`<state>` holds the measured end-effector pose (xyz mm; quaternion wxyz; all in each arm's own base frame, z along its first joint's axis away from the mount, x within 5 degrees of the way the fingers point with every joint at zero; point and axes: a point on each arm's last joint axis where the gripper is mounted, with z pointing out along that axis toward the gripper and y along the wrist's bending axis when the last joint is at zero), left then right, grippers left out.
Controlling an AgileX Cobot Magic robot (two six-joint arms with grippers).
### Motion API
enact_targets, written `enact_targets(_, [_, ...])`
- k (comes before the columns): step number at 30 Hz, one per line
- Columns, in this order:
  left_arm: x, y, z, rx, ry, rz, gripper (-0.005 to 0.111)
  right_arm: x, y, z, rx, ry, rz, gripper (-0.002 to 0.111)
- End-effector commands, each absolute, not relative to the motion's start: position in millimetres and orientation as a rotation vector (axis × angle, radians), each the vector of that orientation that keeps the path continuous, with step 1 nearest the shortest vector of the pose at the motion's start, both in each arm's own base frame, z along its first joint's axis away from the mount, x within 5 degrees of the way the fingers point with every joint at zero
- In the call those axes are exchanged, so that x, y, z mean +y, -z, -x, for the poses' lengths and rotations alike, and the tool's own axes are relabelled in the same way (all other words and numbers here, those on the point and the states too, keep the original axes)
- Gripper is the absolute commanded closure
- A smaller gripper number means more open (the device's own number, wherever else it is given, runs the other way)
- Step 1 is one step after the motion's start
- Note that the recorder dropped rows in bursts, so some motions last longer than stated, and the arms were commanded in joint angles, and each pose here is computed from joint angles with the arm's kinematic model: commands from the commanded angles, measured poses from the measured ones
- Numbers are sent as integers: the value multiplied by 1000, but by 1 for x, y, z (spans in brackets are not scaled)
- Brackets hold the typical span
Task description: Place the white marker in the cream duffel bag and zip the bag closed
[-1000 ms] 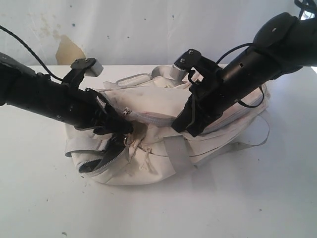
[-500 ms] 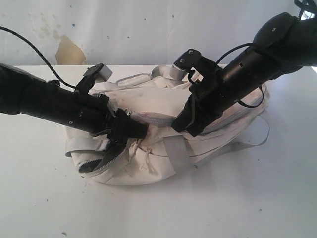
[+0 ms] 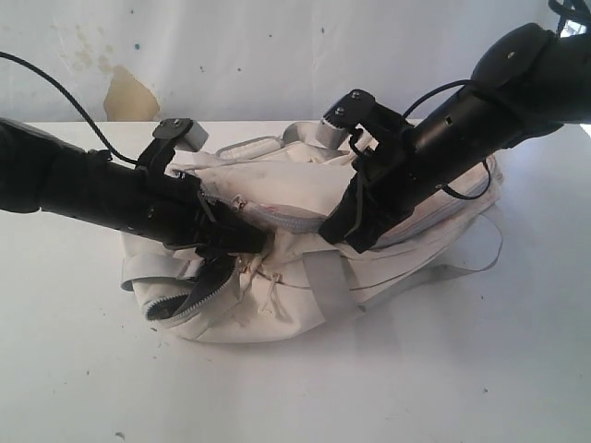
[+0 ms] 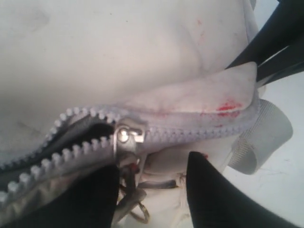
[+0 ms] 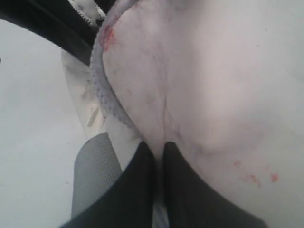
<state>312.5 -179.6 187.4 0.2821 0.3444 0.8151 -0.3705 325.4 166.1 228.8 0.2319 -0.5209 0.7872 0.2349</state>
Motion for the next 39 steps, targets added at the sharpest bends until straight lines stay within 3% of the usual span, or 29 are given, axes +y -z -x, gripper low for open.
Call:
enact_targets(1, [-181, -189, -312, 2176, 1016, -907, 64, 164, -229, -327, 2173, -652, 1408, 108])
enact_targets(7, [-182, -189, -309, 2171, 1038, -942, 107, 164, -229, -327, 2173, -652, 1408, 108])
enact_targets(13, [-181, -197, -305, 2164, 1049, -972, 107, 164, -229, -327, 2173, -652, 1408, 108])
enact_targets(27, [-156, -229, -310, 2322, 563, -1105, 107, 164, -229, -325, 2176, -660, 1422, 108])
enact_targets(39, [-131, -234, -328, 2306, 247, -1001, 107, 157, -224, -325, 2181, -561, 1528, 108])
